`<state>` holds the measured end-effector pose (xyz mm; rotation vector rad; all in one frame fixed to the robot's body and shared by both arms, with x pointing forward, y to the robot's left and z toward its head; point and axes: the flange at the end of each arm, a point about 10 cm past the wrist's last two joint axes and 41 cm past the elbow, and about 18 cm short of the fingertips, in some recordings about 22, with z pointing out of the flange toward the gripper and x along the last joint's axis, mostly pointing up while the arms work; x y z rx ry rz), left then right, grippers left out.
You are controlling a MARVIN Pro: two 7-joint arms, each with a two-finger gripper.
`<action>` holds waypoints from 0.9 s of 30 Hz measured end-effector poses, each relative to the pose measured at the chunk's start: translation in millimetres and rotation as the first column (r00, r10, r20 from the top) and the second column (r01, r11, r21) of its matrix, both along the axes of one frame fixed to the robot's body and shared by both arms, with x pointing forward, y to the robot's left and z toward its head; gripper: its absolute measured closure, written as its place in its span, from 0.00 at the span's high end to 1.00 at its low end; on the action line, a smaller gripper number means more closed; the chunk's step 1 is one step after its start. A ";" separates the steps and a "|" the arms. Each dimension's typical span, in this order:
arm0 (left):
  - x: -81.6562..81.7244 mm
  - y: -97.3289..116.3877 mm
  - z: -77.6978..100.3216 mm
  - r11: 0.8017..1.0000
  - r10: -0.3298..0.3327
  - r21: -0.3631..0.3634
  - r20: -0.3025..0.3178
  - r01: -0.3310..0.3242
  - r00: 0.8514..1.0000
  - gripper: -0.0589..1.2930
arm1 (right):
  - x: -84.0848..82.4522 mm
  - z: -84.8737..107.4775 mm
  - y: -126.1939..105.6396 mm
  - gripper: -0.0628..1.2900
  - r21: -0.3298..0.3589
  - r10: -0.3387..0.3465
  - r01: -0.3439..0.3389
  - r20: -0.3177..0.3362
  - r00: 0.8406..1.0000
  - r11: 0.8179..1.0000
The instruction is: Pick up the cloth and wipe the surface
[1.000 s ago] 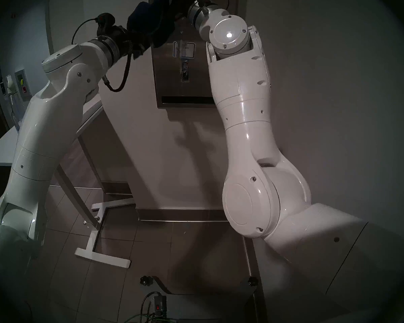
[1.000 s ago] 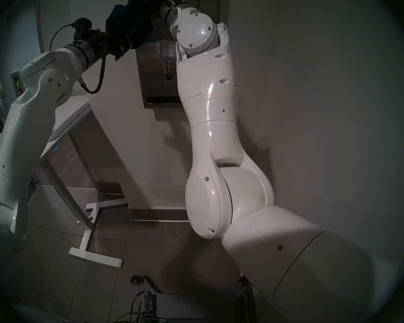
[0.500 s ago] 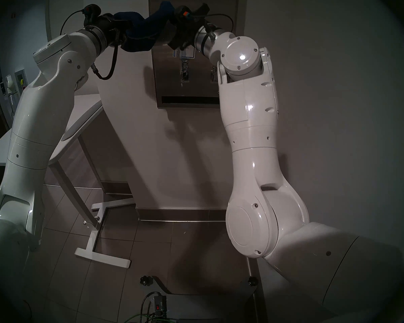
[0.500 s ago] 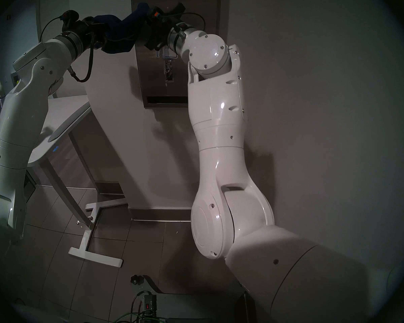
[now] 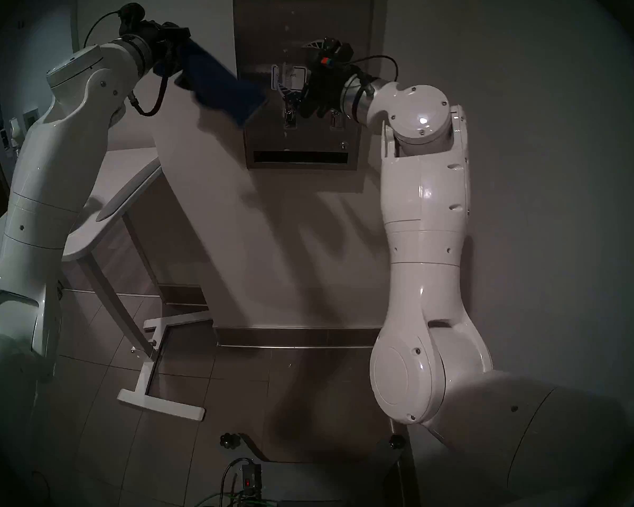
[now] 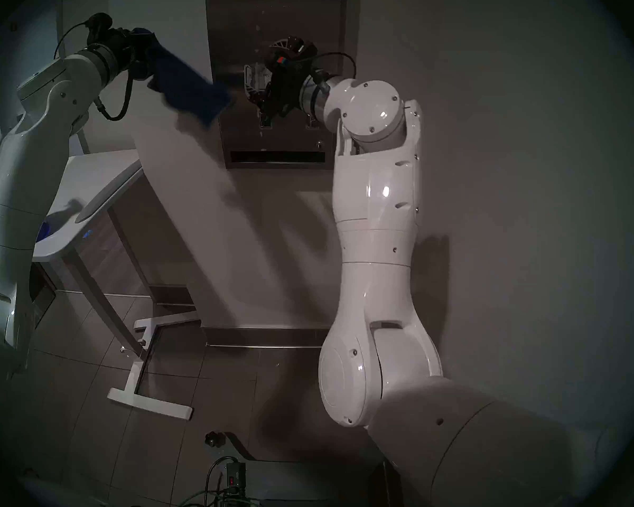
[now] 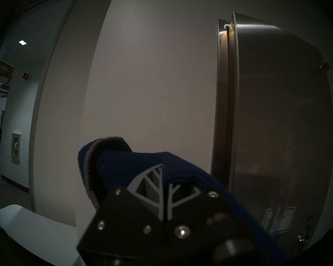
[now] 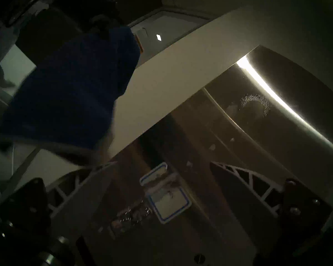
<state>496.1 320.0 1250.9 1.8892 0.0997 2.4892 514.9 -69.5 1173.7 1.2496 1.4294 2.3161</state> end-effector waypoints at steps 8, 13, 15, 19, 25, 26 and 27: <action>6.7 7.1 -13.5 0.981 0.048 0.193 -0.139 -0.020 0.989 0.03 | -13.9 -6.4 -16.6 0.95 -0.016 -0.007 0.006 -0.037 0.999 1.000; 6.4 25.5 -17.6 0.960 0.109 0.275 -0.200 -0.051 0.974 0.03 | -19.5 -7.9 -20.4 0.95 -0.017 -0.006 0.005 -0.053 0.999 1.000; 6.5 39.1 -17.9 0.951 0.150 0.300 -0.216 -0.081 0.965 0.03 | -21.3 -8.0 -21.1 0.95 -0.017 -0.004 0.003 -0.058 0.998 1.000; 6.5 68.2 -18.7 0.928 0.237 0.342 -0.242 -0.147 0.941 0.03 | -24.5 -8.4 -22.3 0.95 -0.016 -0.002 0.001 -0.065 0.998 1.000; 3.6 104.7 -17.7 0.885 0.347 0.408 -0.254 -0.225 0.903 0.03 | -27.9 -8.7 -23.7 0.95 -0.004 -0.005 0.005 -0.070 0.998 1.000; 3.3 109.9 -17.9 0.876 0.364 0.421 -0.254 -0.236 0.896 0.03 | -28.4 -8.7 -23.9 0.95 -0.002 -0.006 0.006 -0.070 0.998 1.000; 3.1 114.4 -18.3 0.867 0.379 0.433 -0.255 -0.246 0.889 0.03 | -28.9 -8.7 -24.0 0.95 0.000 -0.007 0.007 -0.070 0.998 1.000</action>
